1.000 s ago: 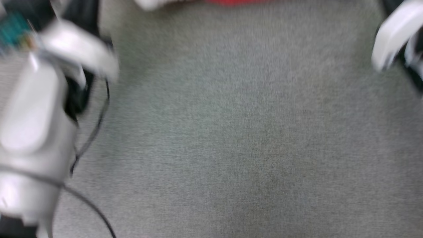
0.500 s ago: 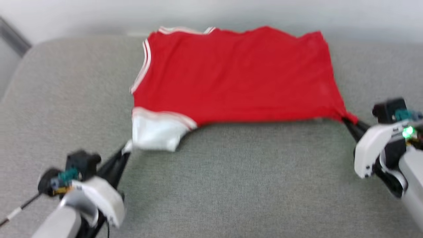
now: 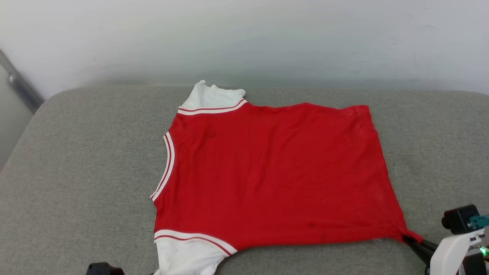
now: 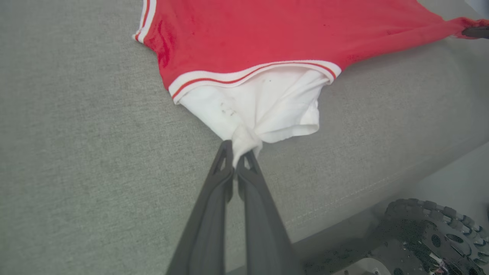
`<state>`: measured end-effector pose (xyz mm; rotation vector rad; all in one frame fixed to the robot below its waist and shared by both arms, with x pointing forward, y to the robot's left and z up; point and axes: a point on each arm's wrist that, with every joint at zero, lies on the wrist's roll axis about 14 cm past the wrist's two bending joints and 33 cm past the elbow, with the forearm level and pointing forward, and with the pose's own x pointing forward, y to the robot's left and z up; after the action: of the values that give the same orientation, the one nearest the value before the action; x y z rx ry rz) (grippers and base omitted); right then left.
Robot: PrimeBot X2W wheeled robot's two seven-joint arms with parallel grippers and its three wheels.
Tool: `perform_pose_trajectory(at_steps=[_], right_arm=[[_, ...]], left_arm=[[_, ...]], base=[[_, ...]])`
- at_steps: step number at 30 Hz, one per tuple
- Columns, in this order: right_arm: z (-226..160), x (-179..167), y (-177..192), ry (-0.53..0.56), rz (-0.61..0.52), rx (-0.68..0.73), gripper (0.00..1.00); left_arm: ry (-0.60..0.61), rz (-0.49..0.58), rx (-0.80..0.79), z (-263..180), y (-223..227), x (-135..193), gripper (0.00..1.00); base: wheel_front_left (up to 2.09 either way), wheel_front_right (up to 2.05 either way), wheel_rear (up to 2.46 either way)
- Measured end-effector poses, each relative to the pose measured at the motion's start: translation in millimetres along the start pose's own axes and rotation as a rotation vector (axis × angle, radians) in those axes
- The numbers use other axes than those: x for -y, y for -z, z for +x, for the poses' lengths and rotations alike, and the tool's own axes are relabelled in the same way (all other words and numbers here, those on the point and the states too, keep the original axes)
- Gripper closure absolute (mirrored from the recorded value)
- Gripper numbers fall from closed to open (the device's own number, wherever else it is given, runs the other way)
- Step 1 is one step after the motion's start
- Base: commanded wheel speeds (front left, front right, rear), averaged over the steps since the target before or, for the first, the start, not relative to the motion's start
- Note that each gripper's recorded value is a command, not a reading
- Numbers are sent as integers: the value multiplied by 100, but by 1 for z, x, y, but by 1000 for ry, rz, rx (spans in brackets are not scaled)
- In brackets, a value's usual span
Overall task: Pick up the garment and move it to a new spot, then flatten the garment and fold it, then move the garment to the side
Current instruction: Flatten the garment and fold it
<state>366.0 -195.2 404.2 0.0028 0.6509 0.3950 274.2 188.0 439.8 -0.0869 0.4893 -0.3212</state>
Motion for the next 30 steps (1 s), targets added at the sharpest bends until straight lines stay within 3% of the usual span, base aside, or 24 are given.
perform_pose_trajectory(at_steps=[7, 17, 23, 30], right_arm=[[-26, -10, 29, -19, 55, -58, 100], [-32, -14, -2, -23, 39, -3, 100], [-21, -8, -24, -12, -10, -6, 100], [12, -1, -32, -7, -48, -74, 100]], left_arm=[[42, -49, -90, -16, 21, 17, 100], [39, 23, 114, 5, -45, 8, 100], [39, 72, 217, 29, -89, -4, 100], [33, 122, 196, 72, -101, -22, 100]], base=[[0, 0, 0], [0, 0, 0], [0, 0, 0], [0, 0, 0]])
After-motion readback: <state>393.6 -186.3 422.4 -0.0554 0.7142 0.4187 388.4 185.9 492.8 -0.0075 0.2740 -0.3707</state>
